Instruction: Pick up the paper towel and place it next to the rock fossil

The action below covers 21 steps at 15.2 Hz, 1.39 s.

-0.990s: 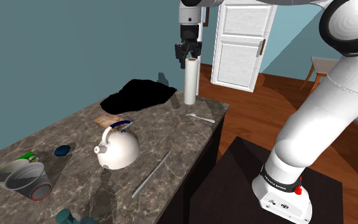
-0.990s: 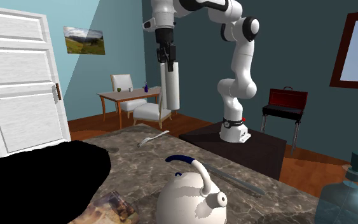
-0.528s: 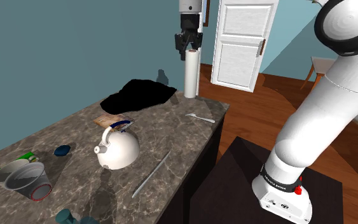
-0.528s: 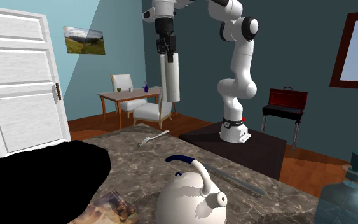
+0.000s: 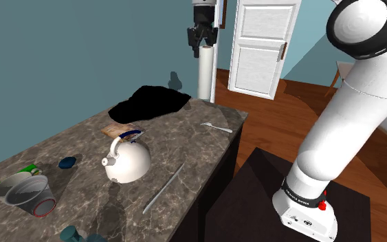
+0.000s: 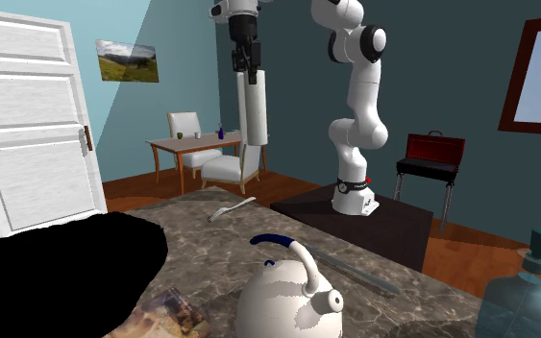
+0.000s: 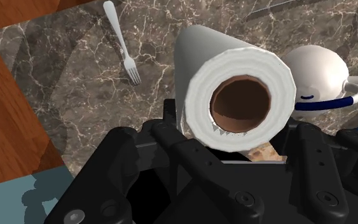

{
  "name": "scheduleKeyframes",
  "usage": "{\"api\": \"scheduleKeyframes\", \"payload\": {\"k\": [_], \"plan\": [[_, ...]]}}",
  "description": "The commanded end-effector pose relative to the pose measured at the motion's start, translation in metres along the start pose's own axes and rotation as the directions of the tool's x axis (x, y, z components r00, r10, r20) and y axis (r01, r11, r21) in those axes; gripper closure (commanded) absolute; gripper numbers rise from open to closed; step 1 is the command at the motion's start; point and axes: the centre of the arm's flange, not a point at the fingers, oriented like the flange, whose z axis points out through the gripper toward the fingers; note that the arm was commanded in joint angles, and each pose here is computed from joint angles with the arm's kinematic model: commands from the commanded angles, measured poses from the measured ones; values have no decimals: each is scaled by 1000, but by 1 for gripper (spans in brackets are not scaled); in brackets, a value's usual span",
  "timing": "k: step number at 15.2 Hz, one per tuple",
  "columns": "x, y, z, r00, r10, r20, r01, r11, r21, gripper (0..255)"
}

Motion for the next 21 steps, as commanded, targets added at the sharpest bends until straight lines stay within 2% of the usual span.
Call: {"api": "scheduleKeyframes", "payload": {"k": [1,18,21], "plan": [[20,7,9,1000,0,1,0,1000,0,255],[210,75,115,1000,0,1,0,1000,0,255],[211,76,131,1000,0,1,0,1000,0,255]]}}
